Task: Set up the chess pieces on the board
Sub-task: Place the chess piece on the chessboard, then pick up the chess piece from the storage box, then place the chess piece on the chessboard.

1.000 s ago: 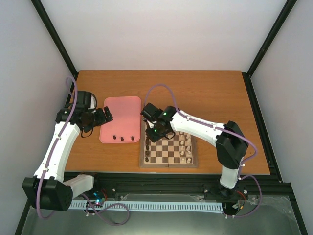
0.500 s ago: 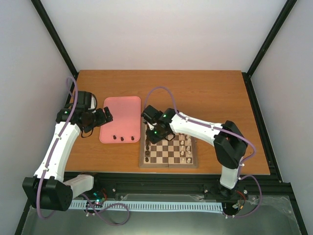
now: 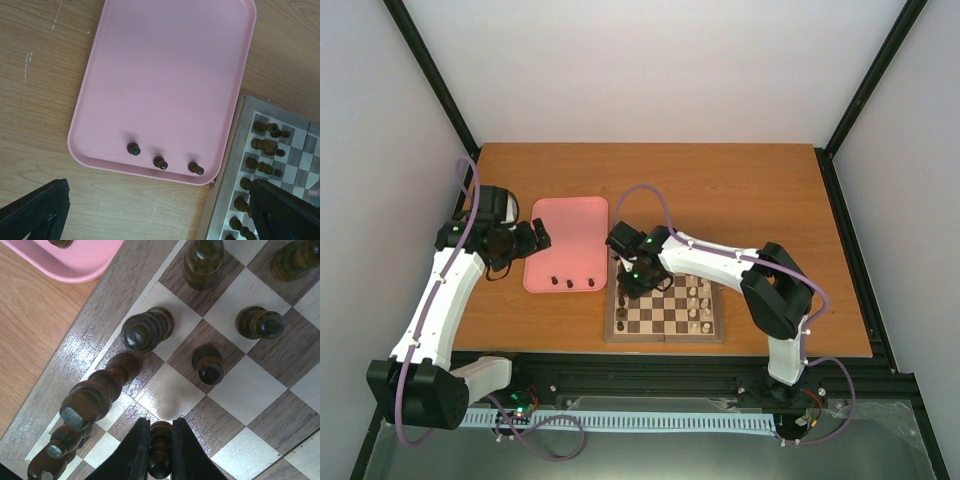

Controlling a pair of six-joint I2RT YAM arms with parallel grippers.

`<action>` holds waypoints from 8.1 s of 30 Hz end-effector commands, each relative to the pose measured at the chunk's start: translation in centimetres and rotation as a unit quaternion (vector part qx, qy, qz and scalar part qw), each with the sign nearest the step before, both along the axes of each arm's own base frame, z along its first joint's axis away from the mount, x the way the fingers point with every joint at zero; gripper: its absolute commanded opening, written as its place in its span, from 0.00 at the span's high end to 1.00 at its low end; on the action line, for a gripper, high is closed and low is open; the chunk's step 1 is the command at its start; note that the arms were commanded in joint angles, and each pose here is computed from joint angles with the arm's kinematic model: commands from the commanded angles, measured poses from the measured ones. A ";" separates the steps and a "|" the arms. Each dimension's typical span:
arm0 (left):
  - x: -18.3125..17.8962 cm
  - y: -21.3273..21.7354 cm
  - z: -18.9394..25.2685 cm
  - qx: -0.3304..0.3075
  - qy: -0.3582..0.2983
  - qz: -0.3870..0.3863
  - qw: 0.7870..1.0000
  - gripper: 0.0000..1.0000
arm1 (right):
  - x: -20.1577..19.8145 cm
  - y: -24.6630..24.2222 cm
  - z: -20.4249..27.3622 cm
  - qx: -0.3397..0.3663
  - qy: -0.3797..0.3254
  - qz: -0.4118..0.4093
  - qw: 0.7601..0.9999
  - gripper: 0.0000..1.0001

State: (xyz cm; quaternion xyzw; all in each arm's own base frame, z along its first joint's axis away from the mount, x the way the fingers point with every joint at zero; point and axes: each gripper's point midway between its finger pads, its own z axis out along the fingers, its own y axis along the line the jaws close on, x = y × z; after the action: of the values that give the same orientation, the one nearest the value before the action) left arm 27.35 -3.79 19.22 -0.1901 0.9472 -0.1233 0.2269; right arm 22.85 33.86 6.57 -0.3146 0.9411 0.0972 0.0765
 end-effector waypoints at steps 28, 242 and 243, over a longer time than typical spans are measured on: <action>1.3 0.0 -0.6 0.002 0.001 -0.004 1.000 0.00 | 1.6 1.0 -1.0 -0.019 -0.020 0.013 1.000 0.92; -0.1 1.0 -0.2 0.025 -0.003 0.011 1.000 0.00 | -2.8 0.5 -0.8 -0.010 0.005 0.059 0.998 0.81; -0.1 1.0 -0.2 0.025 -0.002 0.010 1.000 0.00 | -2.8 0.4 -0.8 -0.011 0.004 0.059 0.998 0.79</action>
State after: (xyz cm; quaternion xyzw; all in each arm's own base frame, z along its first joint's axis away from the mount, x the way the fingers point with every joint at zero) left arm 26.70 -2.72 18.59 -0.1988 0.9494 -0.0929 0.2248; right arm 20.24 34.16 6.06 -0.3650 0.9233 0.1005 0.0656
